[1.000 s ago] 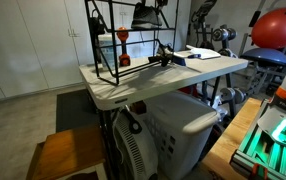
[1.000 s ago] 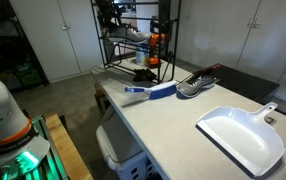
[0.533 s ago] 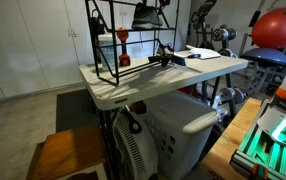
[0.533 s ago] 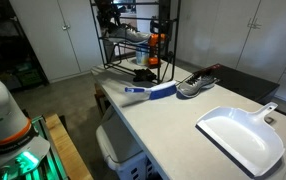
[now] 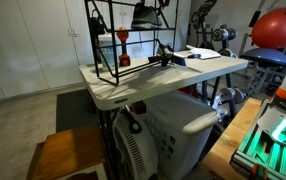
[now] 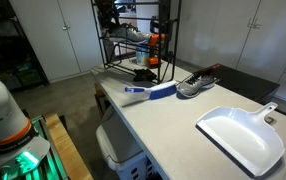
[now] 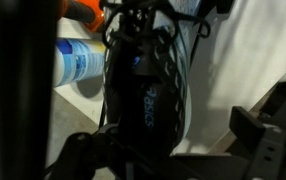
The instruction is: Place the left trainer on the middle shelf of the shoe rack
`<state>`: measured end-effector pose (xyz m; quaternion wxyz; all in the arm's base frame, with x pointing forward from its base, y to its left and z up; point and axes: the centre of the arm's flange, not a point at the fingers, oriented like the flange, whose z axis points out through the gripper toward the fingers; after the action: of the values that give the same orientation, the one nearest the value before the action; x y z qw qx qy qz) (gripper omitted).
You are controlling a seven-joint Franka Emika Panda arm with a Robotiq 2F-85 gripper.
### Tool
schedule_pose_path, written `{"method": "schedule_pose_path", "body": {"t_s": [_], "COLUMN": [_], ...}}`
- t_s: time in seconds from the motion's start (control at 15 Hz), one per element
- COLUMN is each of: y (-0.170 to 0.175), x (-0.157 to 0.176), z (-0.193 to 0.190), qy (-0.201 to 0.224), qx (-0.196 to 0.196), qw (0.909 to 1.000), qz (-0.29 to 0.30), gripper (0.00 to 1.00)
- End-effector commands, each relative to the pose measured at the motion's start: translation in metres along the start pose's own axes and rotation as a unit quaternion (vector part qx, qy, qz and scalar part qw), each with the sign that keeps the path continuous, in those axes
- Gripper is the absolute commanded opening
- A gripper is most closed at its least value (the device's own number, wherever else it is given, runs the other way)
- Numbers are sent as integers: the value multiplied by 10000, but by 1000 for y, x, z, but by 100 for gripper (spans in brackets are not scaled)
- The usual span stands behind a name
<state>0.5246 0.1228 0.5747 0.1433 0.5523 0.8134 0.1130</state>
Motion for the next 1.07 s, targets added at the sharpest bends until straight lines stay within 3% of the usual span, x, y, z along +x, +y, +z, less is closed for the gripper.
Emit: {"method": "schedule_pose_path", "body": {"t_s": [0.0,0.6,1.0], "y": [-4,-16,-36], "x": [-7,-24,-25], "z": [2,14,4], "qy": [128,397,571], "qx": [-285,-1227,-1397], "qw": [9992,9882,9805], "qz": [-232,-823,-1256], "gripper": [100,100,100]}}
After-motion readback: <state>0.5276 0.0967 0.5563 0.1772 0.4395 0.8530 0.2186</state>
